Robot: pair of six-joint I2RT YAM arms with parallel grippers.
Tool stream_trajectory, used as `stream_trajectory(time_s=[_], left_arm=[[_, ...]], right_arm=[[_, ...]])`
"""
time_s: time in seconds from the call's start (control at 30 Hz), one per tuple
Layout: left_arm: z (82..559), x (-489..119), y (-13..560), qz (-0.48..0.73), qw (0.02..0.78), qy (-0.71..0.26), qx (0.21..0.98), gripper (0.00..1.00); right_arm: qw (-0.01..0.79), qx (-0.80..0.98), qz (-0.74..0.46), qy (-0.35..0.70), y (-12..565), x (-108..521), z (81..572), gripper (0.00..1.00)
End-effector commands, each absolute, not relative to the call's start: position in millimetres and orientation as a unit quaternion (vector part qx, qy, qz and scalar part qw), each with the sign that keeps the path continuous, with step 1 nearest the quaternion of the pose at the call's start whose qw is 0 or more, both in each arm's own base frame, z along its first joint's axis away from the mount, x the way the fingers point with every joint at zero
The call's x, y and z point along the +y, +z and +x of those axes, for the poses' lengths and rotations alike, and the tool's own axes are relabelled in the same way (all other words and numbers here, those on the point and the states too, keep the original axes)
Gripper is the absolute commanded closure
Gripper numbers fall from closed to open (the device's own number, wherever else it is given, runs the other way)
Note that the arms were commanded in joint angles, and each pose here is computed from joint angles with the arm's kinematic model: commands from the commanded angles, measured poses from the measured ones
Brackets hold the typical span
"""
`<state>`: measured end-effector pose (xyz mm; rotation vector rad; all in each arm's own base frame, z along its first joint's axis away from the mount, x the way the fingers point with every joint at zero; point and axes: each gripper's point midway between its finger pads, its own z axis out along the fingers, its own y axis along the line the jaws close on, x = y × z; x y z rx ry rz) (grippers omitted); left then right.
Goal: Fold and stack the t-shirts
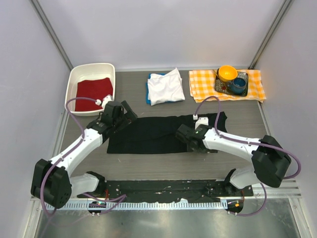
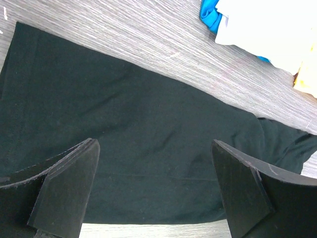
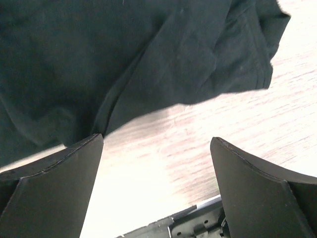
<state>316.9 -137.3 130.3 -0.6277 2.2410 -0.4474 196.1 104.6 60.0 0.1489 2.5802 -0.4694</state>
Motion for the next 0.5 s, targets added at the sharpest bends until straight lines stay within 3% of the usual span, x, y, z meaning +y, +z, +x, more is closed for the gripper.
stream_trajectory(time_s=[0.0,0.07,0.27,0.47], left_arm=[[314,-142,145,-0.248,0.397,-0.205,0.86,0.0],[312,-140,146,-0.248,0.399,-0.208,0.858,0.0],[314,-142,152,-0.23,0.399,-0.204,0.864,0.0],[318,-144,157,-0.229,0.403,-0.204,0.862,0.0]], right_arm=[[0.245,0.951,0.073,-0.176,59,104,166,0.04],[0.253,0.946,0.071,-0.187,66,102,161,0.04],[0.411,0.893,0.126,-0.133,153,111,217,0.04],[0.404,0.882,0.148,-0.19,159,77,274,0.03]])
